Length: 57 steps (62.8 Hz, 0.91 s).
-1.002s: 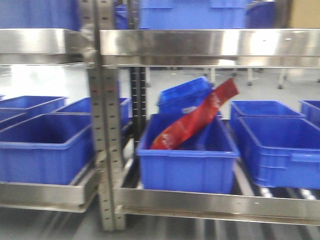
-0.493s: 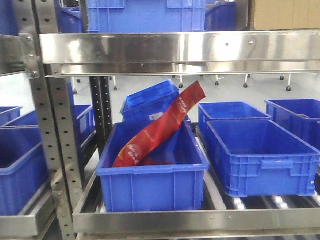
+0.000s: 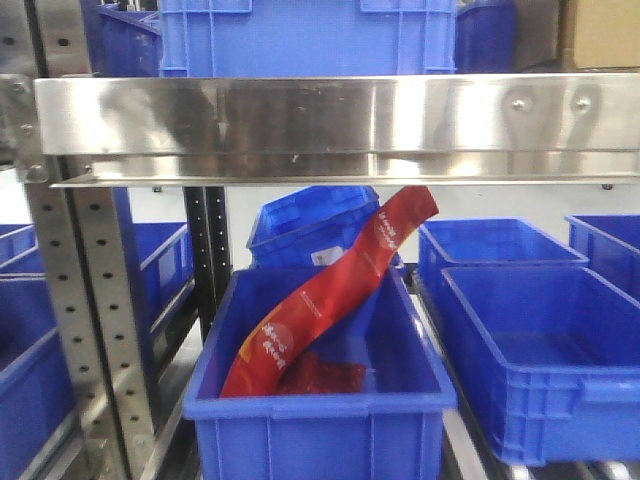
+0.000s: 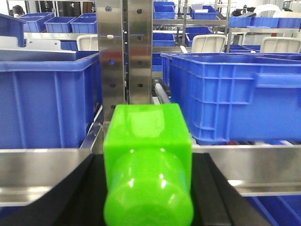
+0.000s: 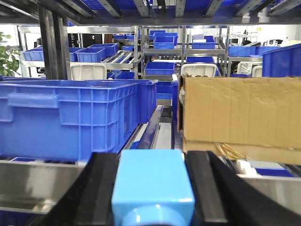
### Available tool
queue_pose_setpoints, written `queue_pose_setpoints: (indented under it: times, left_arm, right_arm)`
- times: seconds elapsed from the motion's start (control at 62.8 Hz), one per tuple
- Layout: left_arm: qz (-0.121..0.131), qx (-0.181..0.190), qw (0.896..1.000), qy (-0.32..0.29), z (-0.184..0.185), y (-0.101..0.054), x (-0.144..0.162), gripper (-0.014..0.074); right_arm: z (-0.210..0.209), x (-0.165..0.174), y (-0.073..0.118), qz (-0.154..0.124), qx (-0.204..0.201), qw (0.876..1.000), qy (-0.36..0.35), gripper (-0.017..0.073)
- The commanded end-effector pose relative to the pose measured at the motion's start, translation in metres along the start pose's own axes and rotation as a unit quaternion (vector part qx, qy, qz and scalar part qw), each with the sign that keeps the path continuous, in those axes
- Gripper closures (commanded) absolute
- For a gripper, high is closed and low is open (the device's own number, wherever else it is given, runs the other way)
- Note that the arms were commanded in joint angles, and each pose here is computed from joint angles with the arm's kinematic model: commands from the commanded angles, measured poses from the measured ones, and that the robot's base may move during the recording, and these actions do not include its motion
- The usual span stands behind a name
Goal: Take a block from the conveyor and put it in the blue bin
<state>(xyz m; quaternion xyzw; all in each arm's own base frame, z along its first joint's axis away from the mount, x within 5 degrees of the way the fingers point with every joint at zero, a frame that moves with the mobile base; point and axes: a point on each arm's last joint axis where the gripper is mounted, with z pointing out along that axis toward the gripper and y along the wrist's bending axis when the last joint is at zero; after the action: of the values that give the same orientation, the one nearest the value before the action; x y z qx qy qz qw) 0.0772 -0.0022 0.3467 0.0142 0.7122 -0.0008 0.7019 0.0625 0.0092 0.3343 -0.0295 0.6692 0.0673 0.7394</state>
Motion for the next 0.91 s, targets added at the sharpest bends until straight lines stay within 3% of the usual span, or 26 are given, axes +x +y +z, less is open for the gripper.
queue_pose_setpoints:
  times: [0.0, 0.891]
  left_arm:
    - [0.001, 0.001, 1.000, -0.012, -0.0008, -0.0002, -0.0018, 0.0705]
    - [0.001, 0.001, 1.000, -0.012, -0.0008, -0.0002, -0.0018, 0.0705]
  right_arm:
    - [-0.0010, -0.0042, 0.0001, -0.007, 0.000, 1.000, -0.012, 0.0721]
    - [-0.0010, -0.0042, 0.0001, -0.007, 0.000, 1.000, -0.012, 0.0721]
